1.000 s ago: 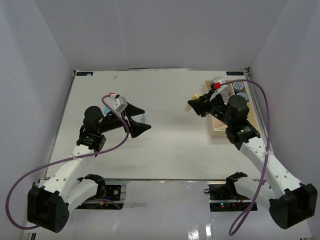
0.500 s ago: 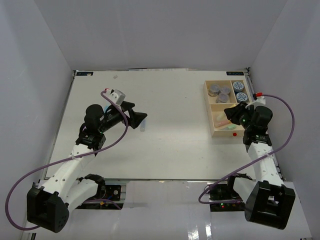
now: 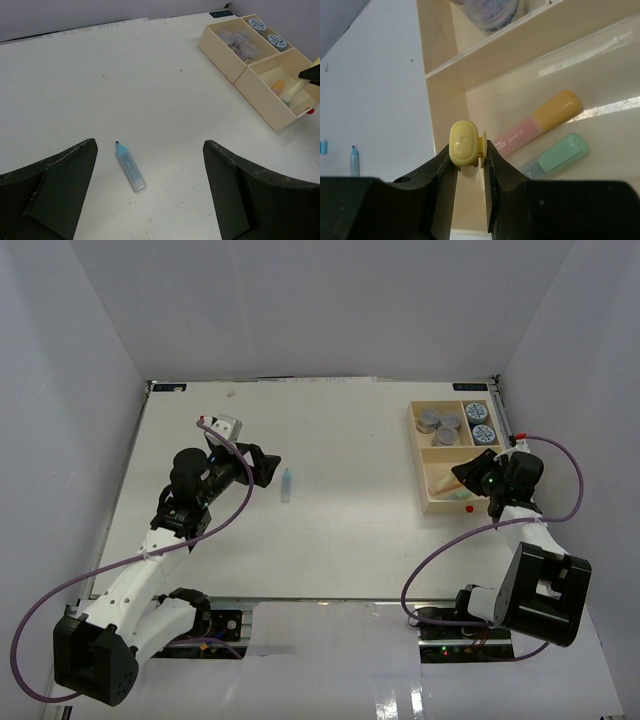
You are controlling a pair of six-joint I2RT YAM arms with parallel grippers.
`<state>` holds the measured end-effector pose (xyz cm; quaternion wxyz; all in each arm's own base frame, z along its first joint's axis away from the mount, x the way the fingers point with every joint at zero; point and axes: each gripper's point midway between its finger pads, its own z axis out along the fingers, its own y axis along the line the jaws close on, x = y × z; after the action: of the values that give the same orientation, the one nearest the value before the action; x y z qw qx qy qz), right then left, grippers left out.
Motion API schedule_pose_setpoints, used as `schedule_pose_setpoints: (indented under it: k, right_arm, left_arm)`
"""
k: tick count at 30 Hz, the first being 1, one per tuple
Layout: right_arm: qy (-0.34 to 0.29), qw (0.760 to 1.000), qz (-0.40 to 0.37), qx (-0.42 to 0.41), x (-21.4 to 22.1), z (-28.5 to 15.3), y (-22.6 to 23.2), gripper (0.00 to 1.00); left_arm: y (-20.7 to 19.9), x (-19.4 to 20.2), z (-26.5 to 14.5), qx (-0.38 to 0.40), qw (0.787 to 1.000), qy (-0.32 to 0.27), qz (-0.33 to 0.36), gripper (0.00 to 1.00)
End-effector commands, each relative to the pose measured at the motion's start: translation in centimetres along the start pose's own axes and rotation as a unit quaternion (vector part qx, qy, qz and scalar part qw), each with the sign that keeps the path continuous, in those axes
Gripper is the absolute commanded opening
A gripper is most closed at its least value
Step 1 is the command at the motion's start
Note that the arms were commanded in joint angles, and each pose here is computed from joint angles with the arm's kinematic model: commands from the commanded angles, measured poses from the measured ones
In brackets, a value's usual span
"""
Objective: Sort the stationery into containers
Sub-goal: Place the pen in the storage box, then pick up the pen from the center of the board.
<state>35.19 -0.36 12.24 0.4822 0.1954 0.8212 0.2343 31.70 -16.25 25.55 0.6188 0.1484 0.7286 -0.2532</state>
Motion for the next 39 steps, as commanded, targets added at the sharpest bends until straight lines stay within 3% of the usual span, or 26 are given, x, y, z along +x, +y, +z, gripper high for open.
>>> schedule_pose_setpoints:
  k: [1,5,9,11,15,19,26,34,39]
  right_arm:
    - [-0.011,1.0,-0.003,-0.026,-1.1,0.9,0.5,0.19]
    - [0.014,1.0,0.008,-0.02,-0.5,2.0,-0.2,0.33]
    - [0.017,1.0,0.011,0.018,-0.4,2.0,-1.5,0.56]
    - [0.016,0.999,0.006,0.051,-0.5,1.6,-2.4,0.63]
    - [-0.012,0.995,-0.022,0.097,-2.4,-0.3,-2.8,0.78]
    - [-0.052,0.992,-0.061,0.092,-4.0,-2.6,-1.1,0.87]
    - [-0.106,0.985,-0.128,0.039,-5.0,-6.1,3.2,0.91]
    - [-0.098,0.984,-0.148,-0.013,-3.9,-6.2,5.6,0.91]
    - [-0.094,0.981,-0.167,-0.029,-3.2,-6.2,6.3,0.91]
  left_arm:
    - [0.2,-2.2,-0.3,-0.013,1.0,-0.022,0.008,0.98]
    - [0.4,-1.9,-0.2,-0.016,1.0,-0.016,0.004,0.98]
    - [0.4,-1.6,0.1,-0.015,1.0,-0.01,-0.001,0.98]
    - [0.5,-1.3,0.2,-0.018,1.0,-0.005,-0.005,0.98]
    - [1.0,-0.6,0.6,-0.032,0.999,0.011,-0.021,0.98]
    - [1.7,0.7,1.4,-0.05,0.997,0.041,-0.046,0.98]
    - [1.9,5.5,3.3,-0.056,0.982,0.144,-0.112,0.98]
    - [1.8,11.7,5.2,-0.102,0.948,0.26,-0.153,0.98]
    - [1.8,14.8,5.6,-0.136,0.931,0.298,-0.162,0.98]
